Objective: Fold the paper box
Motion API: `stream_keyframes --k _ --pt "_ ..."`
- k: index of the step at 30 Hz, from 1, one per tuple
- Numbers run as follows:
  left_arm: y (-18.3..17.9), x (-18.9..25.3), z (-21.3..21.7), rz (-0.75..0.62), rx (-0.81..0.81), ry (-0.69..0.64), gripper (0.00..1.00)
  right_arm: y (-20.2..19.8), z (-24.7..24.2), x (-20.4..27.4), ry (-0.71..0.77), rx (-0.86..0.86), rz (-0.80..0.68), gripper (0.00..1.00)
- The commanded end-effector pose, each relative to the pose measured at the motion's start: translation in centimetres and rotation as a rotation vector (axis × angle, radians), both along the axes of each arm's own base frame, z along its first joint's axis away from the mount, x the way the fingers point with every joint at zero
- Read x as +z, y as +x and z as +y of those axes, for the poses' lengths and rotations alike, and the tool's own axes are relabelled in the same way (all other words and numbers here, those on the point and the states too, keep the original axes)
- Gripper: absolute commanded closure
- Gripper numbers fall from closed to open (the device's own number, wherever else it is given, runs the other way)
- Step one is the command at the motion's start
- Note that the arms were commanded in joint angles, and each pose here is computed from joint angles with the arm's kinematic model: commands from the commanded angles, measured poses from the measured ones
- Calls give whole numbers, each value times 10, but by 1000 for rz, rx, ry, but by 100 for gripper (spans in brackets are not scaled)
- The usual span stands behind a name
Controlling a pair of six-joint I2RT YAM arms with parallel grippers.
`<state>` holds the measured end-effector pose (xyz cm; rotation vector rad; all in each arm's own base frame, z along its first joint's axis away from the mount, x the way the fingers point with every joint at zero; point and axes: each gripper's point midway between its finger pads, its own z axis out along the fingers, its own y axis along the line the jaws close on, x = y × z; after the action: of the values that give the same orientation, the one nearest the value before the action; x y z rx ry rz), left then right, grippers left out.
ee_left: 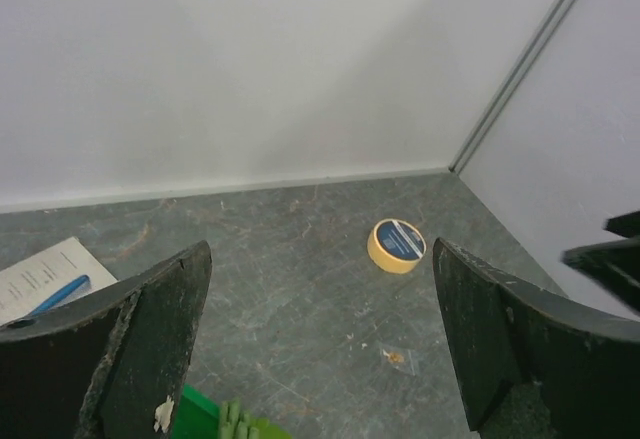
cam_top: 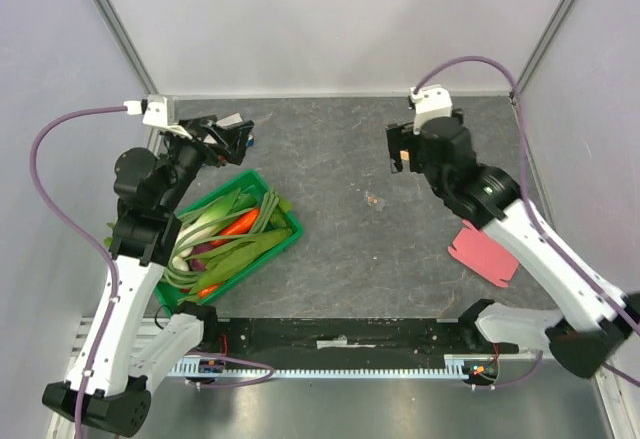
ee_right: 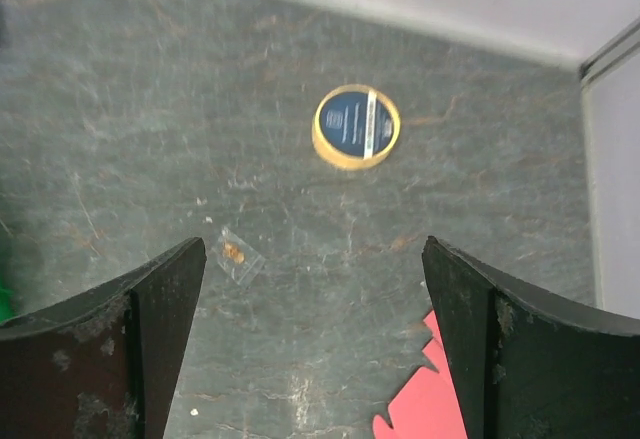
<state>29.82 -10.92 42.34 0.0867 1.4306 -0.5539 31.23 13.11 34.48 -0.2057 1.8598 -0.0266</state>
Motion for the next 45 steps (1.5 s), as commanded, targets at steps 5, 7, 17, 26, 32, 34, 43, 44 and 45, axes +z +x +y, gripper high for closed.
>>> stream_keyframes --k 5,7,17,26,32,34,43,44,45 --pt "11 -47 -31 95 -170 25 4 37 -43 -117 274 -123 320 3" --pt "11 -54 -35 114 -192 24 4 40 -89 -133 326 -282 335 3" --pt "-14 -73 -84 129 -384 54 4 -19 -259 -216 545 -936 358 2" --pt "-30 -86 -110 150 -475 77 4 -49 -302 -288 548 -1144 431 2" --pt "-35 -85 -115 150 -500 70 4 -67 -299 -330 491 -1172 560 2" --pt "-37 -85 -116 149 -509 70 4 -67 -290 -341 502 -1147 604 2" --pt "-36 -88 -118 161 -513 68 5 -59 -236 -356 500 -1011 677 2" --pt "-36 -88 -118 162 -515 67 5 -56 -227 -355 502 -985 678 2" --pt "-36 -89 -118 165 -515 67 5 -53 -219 -352 522 -968 666 2"
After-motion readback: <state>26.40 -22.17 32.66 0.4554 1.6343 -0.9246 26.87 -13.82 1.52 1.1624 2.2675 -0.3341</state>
